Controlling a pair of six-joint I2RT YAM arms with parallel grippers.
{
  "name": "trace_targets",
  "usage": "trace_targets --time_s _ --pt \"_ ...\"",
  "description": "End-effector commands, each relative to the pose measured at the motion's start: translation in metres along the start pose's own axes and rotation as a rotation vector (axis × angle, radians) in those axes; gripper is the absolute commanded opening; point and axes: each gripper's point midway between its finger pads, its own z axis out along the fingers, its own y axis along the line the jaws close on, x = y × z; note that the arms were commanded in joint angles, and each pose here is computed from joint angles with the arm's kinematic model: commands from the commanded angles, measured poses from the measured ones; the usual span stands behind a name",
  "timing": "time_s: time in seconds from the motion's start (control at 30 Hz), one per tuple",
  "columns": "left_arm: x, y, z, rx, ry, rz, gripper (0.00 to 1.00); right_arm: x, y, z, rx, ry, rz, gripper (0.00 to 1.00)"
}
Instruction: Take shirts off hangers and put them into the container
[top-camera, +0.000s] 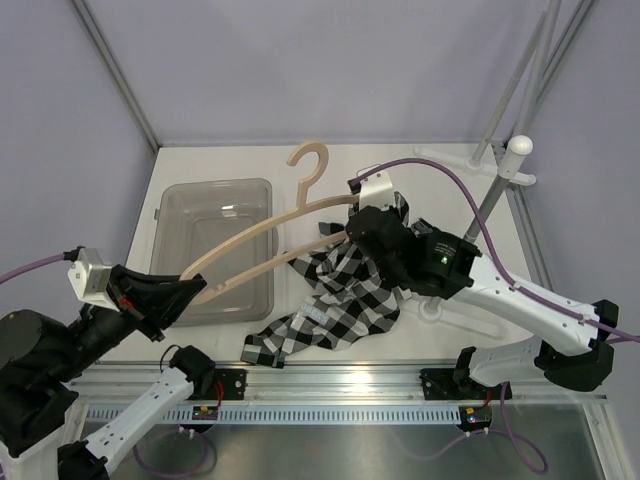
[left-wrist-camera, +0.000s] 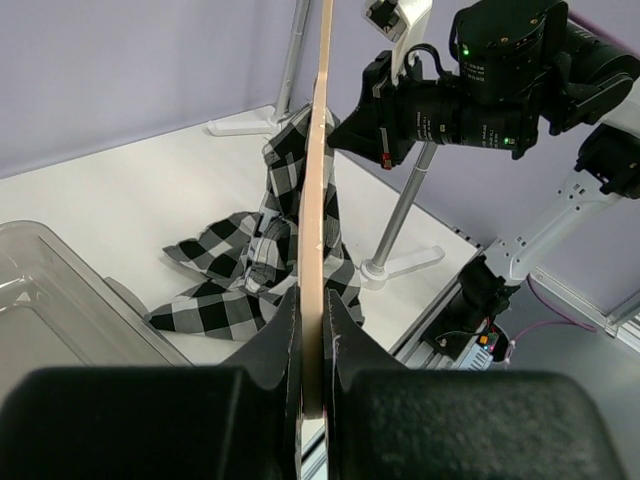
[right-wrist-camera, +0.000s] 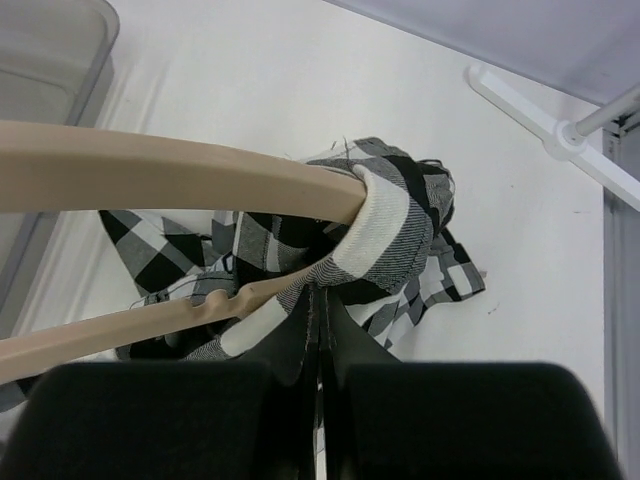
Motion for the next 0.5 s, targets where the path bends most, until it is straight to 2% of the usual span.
trace_targets --time_s 0.0,0.2,0.33,0.4,0.43,0.47 --pt "-0.036 -0.009 -0.004 0.025 -0.121 0.047 0.00 -0.001 -0.018 0.005 0.120 -0.022 0.037 0.00" --pt "-0.032 -0.008 -0.025 -0.012 -0.124 0.041 0.00 0.019 -0.044 0.017 0.257 0.011 0.046 0.00" --pt "-0.027 -0.006 -0.022 -0.015 -0.109 0.033 0.00 0.025 -0.044 0.022 0.214 0.001 0.060 0.02" --pt "-0.021 -0.007 -0.013 0.011 -0.096 0.020 0.00 0.022 -0.042 0.020 0.184 -0.008 0.077 0.22" --pt "-0.018 -0.006 -0.006 0.017 -0.083 0.015 0.00 0.021 -0.037 0.019 0.151 -0.003 0.074 0.44" --pt "-0.016 -0.006 -0.001 0.025 -0.079 0.009 0.00 0.022 -0.035 0.019 0.138 0.005 0.066 0.55"
